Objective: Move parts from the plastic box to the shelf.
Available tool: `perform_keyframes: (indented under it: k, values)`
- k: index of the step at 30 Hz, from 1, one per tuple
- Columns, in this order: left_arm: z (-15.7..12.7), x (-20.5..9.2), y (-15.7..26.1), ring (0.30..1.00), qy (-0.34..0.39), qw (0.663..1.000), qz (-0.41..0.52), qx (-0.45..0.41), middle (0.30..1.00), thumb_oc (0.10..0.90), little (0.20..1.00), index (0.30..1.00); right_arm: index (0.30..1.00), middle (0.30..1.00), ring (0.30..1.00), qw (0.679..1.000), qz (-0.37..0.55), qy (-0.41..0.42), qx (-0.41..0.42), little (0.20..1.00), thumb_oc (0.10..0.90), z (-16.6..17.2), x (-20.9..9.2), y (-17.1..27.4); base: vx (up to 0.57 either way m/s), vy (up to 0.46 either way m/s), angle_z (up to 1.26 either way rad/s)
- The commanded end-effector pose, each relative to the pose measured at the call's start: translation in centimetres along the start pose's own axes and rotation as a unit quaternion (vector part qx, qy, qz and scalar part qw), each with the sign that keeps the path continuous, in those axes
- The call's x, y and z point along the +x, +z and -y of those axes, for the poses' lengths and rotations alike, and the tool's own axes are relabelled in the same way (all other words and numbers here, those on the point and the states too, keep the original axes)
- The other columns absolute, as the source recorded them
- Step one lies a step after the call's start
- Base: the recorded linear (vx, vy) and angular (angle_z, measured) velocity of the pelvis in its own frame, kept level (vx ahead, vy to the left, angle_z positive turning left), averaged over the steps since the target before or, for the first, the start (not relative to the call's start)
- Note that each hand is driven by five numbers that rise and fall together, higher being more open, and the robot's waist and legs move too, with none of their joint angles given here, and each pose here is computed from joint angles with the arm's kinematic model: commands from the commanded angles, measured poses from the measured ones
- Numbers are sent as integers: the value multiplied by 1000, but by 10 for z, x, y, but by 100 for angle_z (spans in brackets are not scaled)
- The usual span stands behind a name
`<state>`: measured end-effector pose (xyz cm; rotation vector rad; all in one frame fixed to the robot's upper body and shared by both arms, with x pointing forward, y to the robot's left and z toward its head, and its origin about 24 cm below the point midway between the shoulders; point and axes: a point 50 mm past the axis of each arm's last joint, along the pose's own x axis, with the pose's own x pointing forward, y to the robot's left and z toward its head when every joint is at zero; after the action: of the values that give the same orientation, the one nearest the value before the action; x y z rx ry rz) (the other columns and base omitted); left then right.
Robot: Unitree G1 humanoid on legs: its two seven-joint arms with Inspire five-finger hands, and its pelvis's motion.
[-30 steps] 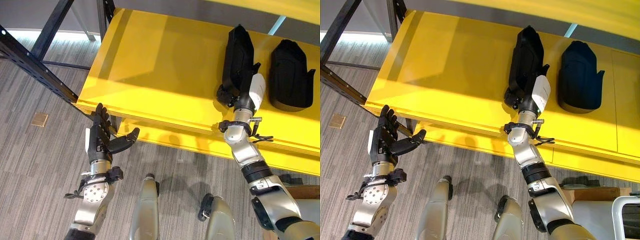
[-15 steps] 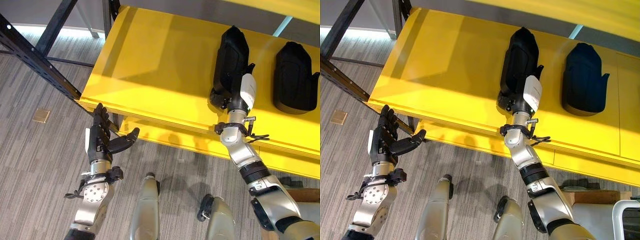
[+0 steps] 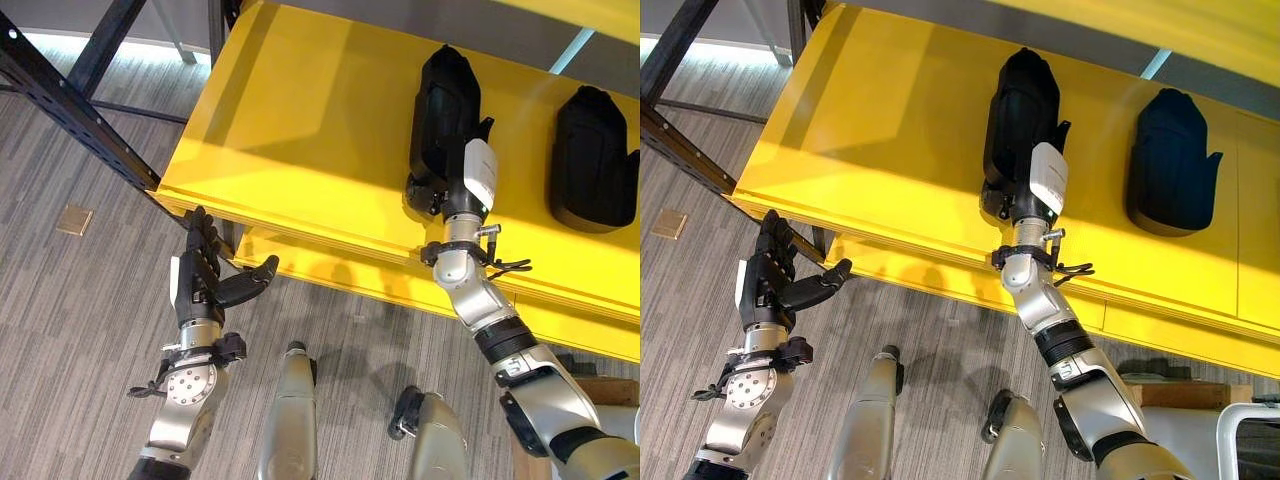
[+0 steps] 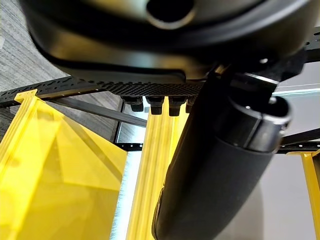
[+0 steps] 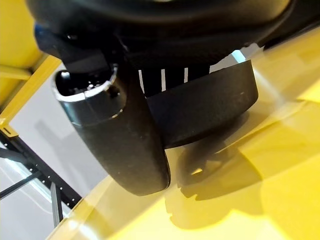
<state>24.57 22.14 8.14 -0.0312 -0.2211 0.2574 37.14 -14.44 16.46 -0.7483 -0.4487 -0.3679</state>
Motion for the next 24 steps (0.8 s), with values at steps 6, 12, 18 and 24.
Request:
perform_keyframes:
  k: [6, 12, 18, 24]
  values:
    - [4, 7, 53, 1000, -29, 989, 146, -16, 1000, 900, 1000, 1000, 300, 300, 300, 989, 100, -109, 20, 300, 400, 43, 47, 50, 0, 0, 0]
    - [4, 7, 51, 1000, -29, 989, 142, -14, 1000, 900, 1000, 1000, 300, 300, 300, 990, 82, -117, 14, 300, 400, 47, 50, 42, 0, 0, 0]
    - [5, 7, 53, 1000, -31, 988, 148, -15, 1000, 900, 1000, 1000, 355, 355, 355, 991, 74, -108, 10, 355, 439, 45, 50, 39, 0, 0, 0]
    - [4, 8, 52, 1000, -27, 989, 144, -13, 1000, 900, 1000, 1000, 1000, 1000, 1000, 994, 80, -73, 36, 1000, 900, 37, 48, 44, 0, 0, 0]
